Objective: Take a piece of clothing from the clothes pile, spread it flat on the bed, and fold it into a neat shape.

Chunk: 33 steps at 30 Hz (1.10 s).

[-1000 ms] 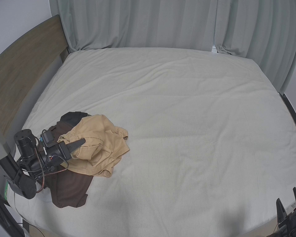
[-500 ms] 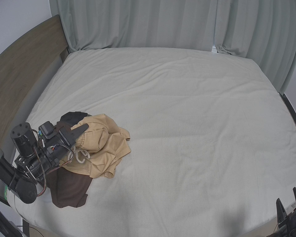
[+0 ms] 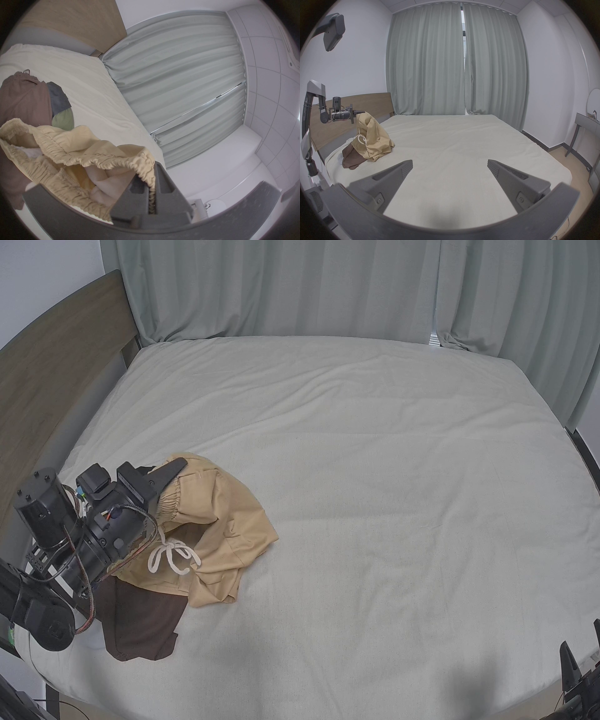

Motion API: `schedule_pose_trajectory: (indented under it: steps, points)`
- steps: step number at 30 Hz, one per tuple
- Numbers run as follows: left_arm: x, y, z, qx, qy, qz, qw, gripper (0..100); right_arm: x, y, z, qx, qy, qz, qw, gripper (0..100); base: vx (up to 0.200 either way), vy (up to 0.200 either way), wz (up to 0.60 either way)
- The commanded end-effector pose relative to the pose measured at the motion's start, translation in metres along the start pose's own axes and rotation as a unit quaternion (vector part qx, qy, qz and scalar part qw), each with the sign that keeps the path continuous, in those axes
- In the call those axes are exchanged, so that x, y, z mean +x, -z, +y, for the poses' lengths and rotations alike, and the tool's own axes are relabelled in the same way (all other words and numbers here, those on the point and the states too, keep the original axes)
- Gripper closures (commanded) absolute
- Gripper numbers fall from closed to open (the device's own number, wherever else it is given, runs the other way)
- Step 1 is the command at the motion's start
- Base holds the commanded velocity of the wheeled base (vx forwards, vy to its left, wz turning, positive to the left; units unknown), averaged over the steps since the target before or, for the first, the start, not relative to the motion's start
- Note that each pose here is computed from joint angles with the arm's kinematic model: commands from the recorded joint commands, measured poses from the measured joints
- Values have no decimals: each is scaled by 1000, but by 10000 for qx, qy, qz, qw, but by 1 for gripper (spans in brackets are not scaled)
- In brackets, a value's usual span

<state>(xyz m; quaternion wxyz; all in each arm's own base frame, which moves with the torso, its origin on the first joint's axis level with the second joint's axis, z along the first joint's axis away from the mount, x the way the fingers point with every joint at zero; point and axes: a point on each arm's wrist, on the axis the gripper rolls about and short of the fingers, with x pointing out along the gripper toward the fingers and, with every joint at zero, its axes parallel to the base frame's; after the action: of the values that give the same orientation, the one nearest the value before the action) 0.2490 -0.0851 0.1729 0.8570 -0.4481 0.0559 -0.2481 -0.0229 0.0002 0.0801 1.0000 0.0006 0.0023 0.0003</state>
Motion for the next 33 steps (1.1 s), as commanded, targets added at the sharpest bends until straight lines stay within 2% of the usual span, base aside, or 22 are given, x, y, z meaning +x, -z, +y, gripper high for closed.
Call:
schedule_pose_trajectory:
  steps: [1,12,16,27,33]
  points:
    - [4,2,-16,-75,257,-49,9996,100,0,5,0,1,-4,23,10000,0,0,0,0]
    - [13,22,-50,-223,553,-6,9982,100,0,5,0,1,-12,23,10000,0,0,0,0]
    - [18,28,-74,-302,603,27,9977,100,0,5,0,1,-12,30,10000,0,0,0,0]
    - [27,50,-112,-427,894,578,9934,100,0,5,0,1,-12,23,10000,0,0,0,0]
    - [37,67,-116,-437,944,832,9911,100,0,5,0,1,-12,23,10000,0,0,0,0]
